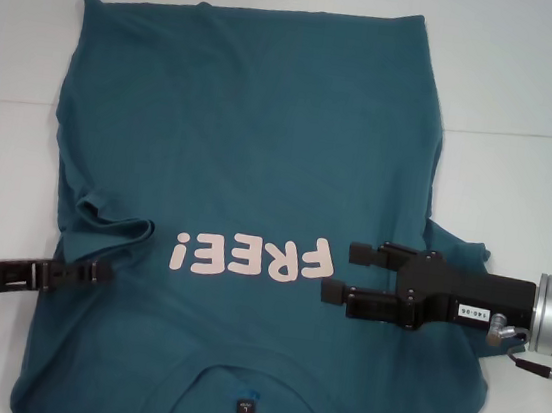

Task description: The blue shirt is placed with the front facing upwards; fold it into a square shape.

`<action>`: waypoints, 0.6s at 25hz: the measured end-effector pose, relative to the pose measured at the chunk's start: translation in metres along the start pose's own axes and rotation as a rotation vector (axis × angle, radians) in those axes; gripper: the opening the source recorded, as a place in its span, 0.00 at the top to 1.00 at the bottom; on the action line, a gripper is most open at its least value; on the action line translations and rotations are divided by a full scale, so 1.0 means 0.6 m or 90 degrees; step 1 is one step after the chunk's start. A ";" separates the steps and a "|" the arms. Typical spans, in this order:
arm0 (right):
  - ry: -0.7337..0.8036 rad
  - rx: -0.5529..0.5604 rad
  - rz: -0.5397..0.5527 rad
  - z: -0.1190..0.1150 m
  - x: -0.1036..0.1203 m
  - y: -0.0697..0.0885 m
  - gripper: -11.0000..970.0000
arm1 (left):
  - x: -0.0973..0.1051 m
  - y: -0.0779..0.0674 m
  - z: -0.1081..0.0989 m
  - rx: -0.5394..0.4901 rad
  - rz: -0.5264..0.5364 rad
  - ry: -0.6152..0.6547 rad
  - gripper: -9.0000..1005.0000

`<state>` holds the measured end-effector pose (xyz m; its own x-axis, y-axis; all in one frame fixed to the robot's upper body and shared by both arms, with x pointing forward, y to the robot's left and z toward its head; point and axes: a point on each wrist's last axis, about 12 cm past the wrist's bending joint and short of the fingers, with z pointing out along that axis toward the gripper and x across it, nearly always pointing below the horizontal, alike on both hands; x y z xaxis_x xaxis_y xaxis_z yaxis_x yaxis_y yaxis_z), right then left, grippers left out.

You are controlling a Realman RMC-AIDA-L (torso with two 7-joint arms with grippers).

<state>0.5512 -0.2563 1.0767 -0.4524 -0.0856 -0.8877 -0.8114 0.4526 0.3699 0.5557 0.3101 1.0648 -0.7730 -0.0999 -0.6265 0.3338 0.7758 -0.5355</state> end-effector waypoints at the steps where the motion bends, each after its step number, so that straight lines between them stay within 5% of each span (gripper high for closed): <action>1: 0.000 0.000 0.000 0.000 0.000 0.000 0.04 | 0.000 0.000 0.000 0.000 0.000 0.002 0.11; 15: -0.001 0.001 0.000 -0.001 0.000 0.000 0.04 | -0.012 -0.005 0.010 0.000 0.007 -0.001 0.11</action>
<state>0.5509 -0.2566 1.0766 -0.4523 -0.0844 -0.8879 -0.8109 0.4534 0.3700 0.5636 0.3046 1.0675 -0.7686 -0.0927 -0.6330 0.3420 0.7767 -0.5290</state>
